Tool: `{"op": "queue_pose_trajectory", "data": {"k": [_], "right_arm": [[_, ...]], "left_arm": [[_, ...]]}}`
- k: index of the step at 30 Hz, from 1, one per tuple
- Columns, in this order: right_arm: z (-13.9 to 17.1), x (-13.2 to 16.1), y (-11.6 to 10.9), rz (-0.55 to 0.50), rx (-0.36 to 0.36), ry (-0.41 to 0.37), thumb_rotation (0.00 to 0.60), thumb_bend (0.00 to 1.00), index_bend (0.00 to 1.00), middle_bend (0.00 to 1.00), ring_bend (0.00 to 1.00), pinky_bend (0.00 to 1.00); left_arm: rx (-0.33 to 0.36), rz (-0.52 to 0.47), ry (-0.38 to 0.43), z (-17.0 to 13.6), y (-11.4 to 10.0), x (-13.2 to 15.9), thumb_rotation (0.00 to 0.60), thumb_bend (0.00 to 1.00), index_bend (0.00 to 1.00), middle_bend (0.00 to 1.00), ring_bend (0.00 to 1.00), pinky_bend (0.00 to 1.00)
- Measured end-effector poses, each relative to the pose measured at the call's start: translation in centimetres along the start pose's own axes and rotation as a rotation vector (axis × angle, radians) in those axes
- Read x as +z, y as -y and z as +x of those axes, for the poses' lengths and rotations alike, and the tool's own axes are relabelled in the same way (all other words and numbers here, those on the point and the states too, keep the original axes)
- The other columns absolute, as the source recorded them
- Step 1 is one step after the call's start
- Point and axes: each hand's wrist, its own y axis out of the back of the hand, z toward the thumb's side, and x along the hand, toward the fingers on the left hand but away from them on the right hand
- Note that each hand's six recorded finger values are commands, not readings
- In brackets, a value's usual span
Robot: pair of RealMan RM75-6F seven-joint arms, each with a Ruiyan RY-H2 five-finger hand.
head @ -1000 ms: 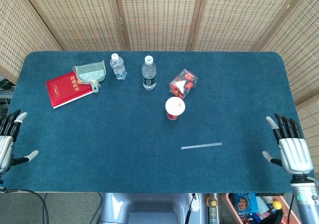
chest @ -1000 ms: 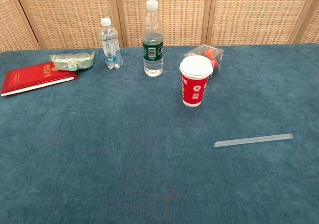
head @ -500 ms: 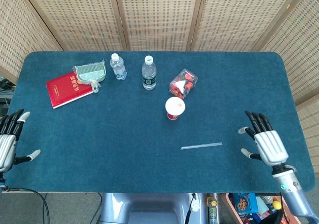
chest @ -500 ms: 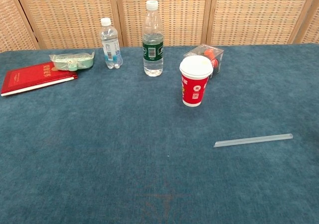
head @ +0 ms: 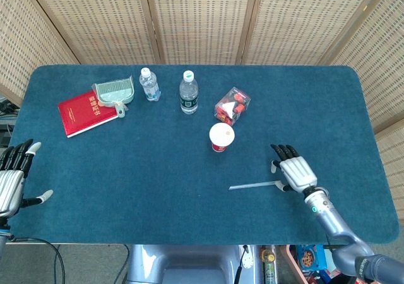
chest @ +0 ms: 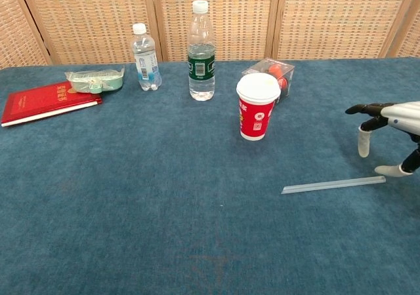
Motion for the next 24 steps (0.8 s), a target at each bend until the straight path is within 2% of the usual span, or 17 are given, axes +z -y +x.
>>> {"op": "queue_pose_trajectory", "data": {"k": [5,17,24], "right_arm": [[-0.4,0.3,1.1,0.018,0.018,0.0,0.6,0.36,0.51,0.08,0.0,0.0],[0.0,-0.1,2.1,0.039,0.011,0.005,0.6,0.37,0.51,0.09,0.0,0.0],[0.4,0.6,2.9,0.033,0.016,-0.017,0.6,0.38,0.52,0.09,0.0,0.0]], "left_arm": [[0.002,-0.003,-0.003,0.0,-0.1,-0.1,0.6,0.05,0.0,0.0,0.0,0.0],[0.002,-0.011,-0.004,0.0,-0.2,-0.2,0.6,0.05,0.0,0.0,0.0,0.0],[0.0,-0.012,-0.001,0.0,-0.1,-0.1,0.6,0.06,0.0,0.0,0.0,0.0]]}}
